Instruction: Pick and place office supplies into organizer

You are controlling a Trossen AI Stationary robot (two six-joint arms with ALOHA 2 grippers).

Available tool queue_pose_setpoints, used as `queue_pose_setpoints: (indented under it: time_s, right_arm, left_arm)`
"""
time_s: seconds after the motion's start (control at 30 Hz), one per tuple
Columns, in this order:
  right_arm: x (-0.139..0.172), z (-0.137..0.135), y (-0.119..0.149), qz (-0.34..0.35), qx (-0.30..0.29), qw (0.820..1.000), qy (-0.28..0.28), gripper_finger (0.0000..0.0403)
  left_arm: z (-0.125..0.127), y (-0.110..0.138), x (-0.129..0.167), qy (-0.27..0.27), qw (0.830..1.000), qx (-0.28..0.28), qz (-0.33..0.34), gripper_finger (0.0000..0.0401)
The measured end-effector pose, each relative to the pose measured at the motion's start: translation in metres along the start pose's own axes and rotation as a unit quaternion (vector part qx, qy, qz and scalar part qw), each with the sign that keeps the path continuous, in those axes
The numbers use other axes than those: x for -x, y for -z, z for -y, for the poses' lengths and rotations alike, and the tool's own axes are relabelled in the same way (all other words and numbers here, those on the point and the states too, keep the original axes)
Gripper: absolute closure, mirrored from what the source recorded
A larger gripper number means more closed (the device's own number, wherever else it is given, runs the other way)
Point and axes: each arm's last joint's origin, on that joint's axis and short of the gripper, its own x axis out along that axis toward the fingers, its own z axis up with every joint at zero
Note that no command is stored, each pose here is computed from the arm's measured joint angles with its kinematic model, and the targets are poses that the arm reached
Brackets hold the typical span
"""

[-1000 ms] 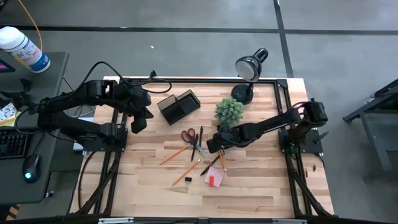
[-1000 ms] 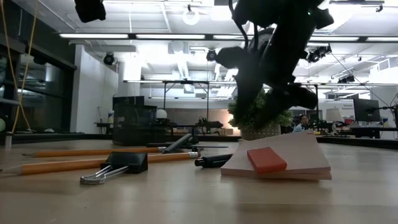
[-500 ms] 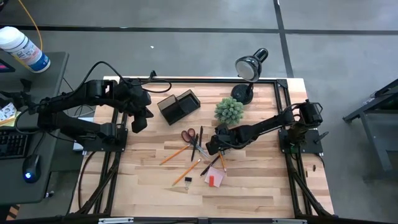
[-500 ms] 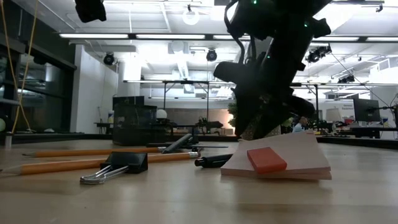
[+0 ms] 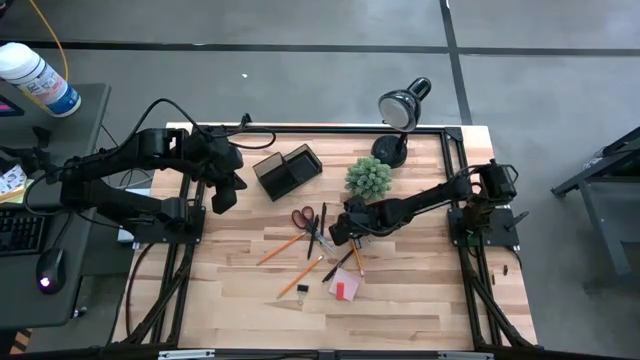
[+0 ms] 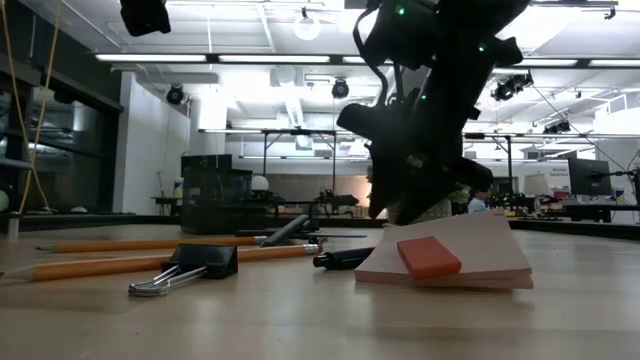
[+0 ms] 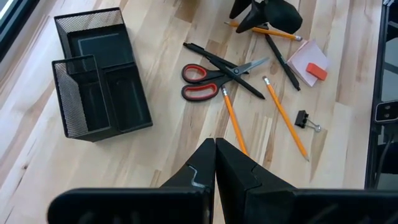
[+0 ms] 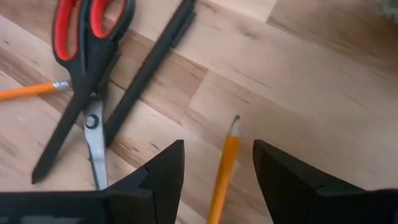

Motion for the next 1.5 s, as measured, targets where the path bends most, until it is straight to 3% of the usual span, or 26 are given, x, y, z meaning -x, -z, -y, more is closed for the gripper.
queue_pose_setpoints:
  time_s: [0.4,0.5,0.7,1.13,1.27,1.5]
  right_arm:
    - [-0.017,0.001,0.007,-0.016,0.001,1.0,0.012,0.0239]
    - [-0.017,0.002,0.007,-0.019,0.002,1.0,0.014,0.0273]
    - [-0.018,0.002,0.008,-0.027,0.023,0.999,0.011,0.0383]
    - [-0.011,-0.005,0.006,-0.055,0.038,0.997,-0.036,0.0386]
    - [0.007,-0.021,-0.008,-0.021,0.056,0.996,-0.063,0.0386]
    - [0.043,-0.053,-0.047,0.064,0.113,0.989,-0.064,0.0386]
  left_arm:
    - [0.0,0.0,0.0,0.0,1.0,0.0,0.0,0.04]
    - [0.0,0.0,0.0,0.0,1.0,0.0,0.0,0.04]
    - [0.0,0.0,0.0,0.0,1.0,0.0,0.0,0.04]
    - [0.0,0.0,0.0,-0.004,1.0,-0.004,0.0,0.04]
    - [0.0,0.0,0.0,-0.003,1.0,-0.004,0.0,0.04]
    - [0.001,0.003,0.004,0.022,1.0,-0.013,0.001,0.04]
